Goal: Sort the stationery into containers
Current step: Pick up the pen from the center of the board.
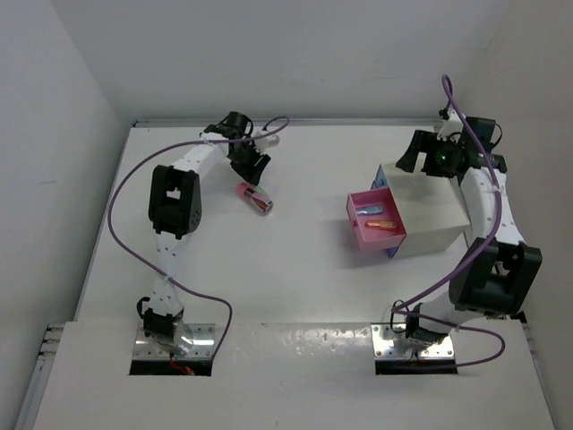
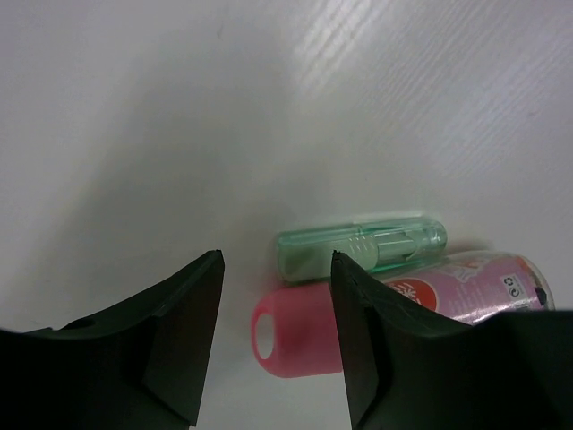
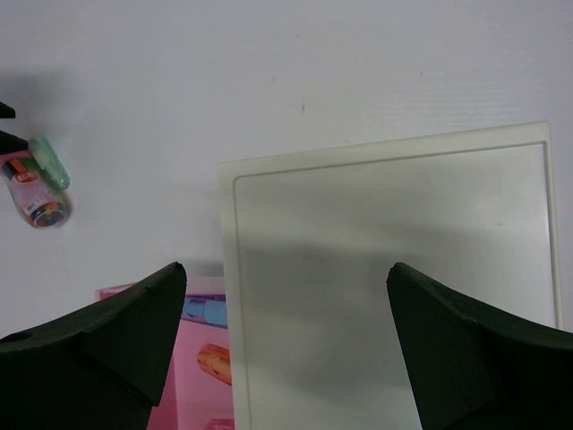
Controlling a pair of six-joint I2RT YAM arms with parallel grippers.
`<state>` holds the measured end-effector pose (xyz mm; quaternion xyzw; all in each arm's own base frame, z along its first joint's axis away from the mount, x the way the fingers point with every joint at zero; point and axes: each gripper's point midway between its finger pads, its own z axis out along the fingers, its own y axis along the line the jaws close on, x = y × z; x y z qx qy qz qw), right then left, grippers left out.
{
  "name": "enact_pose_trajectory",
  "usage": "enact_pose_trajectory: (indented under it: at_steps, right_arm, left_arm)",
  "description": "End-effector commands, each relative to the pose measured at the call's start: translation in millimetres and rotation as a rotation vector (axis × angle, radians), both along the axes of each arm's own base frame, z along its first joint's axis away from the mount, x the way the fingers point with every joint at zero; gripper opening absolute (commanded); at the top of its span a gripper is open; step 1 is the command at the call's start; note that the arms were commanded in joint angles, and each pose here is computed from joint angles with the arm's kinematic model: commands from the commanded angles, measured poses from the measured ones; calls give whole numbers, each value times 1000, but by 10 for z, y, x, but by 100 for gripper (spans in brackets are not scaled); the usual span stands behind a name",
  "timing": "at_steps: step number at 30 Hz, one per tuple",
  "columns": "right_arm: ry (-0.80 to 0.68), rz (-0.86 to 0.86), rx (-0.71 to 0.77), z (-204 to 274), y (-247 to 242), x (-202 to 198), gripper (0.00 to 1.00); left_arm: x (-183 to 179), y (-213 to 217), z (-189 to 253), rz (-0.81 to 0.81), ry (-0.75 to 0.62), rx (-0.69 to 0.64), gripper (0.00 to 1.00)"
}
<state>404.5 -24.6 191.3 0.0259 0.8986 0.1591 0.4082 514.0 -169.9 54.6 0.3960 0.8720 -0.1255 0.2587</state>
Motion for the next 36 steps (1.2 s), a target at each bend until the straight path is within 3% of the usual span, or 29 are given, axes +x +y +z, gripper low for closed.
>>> enact_pose_trajectory:
  at_steps: [1, 15, 23, 36]
  right_arm:
    - [-52, -2, 2, 195, -19, 97, 92]
    - [-47, 0, 0, 170, -19, 107, 92]
    - [-42, 7, -4, 162, -16, 94, 92]
    - [-39, 13, 0, 180, 6, 103, 92]
  left_arm:
    - [-140, -44, 31, -22, 21, 0, 58]
    - [-207, -73, 31, -60, 31, 3, 59]
    - [-297, -124, 172, -371, -73, 22, 62]
    - [-70, -217, 93, -604, -254, 103, 62]
